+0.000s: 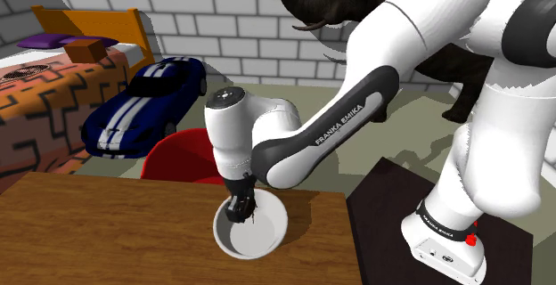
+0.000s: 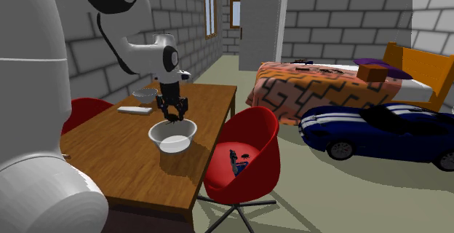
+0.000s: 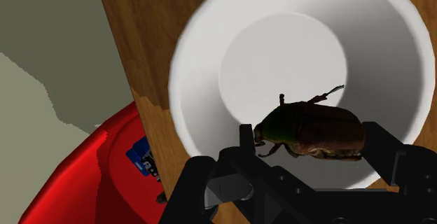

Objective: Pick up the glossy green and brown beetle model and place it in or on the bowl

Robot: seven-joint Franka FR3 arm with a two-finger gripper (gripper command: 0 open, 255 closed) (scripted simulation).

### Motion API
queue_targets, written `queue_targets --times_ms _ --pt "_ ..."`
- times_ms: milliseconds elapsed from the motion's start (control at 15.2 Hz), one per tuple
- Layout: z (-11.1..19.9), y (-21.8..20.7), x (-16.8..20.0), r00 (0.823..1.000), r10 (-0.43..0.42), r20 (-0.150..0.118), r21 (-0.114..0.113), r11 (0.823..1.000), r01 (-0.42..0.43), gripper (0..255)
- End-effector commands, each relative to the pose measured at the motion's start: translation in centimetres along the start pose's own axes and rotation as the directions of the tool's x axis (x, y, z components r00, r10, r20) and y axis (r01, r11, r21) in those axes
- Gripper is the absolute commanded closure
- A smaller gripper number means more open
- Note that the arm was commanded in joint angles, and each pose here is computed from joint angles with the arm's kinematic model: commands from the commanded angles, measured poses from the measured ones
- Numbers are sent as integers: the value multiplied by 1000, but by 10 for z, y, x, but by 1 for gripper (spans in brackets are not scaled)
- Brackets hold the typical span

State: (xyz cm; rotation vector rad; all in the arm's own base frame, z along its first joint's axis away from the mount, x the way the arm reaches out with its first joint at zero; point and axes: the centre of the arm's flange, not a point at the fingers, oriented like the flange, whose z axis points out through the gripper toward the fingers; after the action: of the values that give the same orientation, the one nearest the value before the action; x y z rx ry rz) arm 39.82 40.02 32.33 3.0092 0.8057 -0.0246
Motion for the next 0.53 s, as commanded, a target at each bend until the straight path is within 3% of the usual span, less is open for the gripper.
queue_targets --times_ms 0,462 --pt "13 -1 0 1000 0 0 0 1000 0 255" --pt "42 -1 1 1000 0 0 0 1000 0 255"
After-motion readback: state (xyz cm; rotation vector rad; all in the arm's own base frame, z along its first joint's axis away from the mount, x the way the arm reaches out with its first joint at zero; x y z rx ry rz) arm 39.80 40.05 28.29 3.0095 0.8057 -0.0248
